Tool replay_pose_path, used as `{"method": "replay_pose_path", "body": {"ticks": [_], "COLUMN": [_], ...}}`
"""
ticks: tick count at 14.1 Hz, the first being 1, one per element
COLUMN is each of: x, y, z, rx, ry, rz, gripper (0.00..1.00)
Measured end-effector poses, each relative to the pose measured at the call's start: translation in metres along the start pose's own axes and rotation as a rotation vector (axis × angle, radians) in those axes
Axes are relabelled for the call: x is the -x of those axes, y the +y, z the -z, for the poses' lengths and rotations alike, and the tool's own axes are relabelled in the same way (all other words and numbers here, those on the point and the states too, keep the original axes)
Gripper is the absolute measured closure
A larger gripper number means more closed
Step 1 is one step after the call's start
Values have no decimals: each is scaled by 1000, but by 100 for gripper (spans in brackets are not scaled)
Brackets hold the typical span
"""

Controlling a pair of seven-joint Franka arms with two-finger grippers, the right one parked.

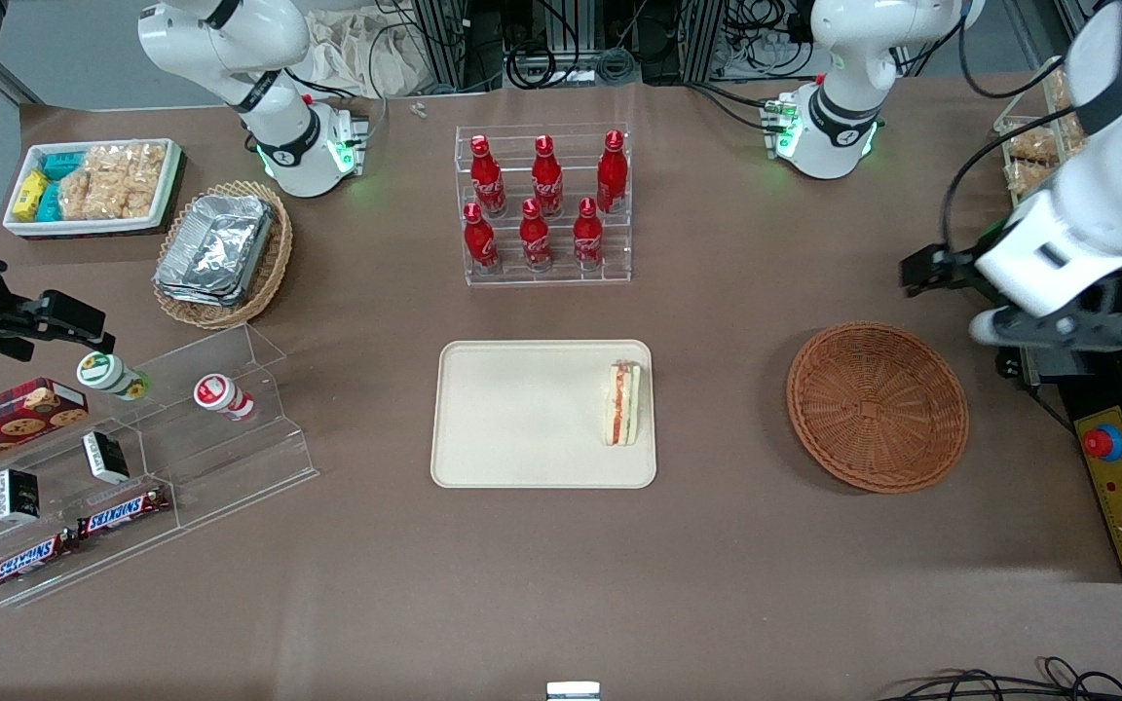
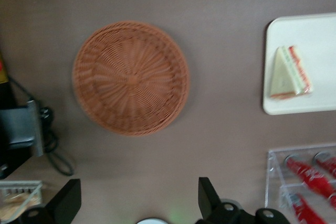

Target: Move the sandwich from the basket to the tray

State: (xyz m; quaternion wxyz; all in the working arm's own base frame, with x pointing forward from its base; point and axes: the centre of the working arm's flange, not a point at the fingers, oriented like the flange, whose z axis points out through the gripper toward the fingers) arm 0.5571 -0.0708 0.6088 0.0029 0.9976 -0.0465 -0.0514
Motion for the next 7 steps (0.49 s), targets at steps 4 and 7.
{"method": "replay_pose_path", "body": {"ticks": [4, 7], "x": [31, 34], "y": [-37, -37], "z": [14, 12], "rx": [-1, 1], "ry": [6, 1], "rz": [33, 33], "gripper": [0, 0]}}
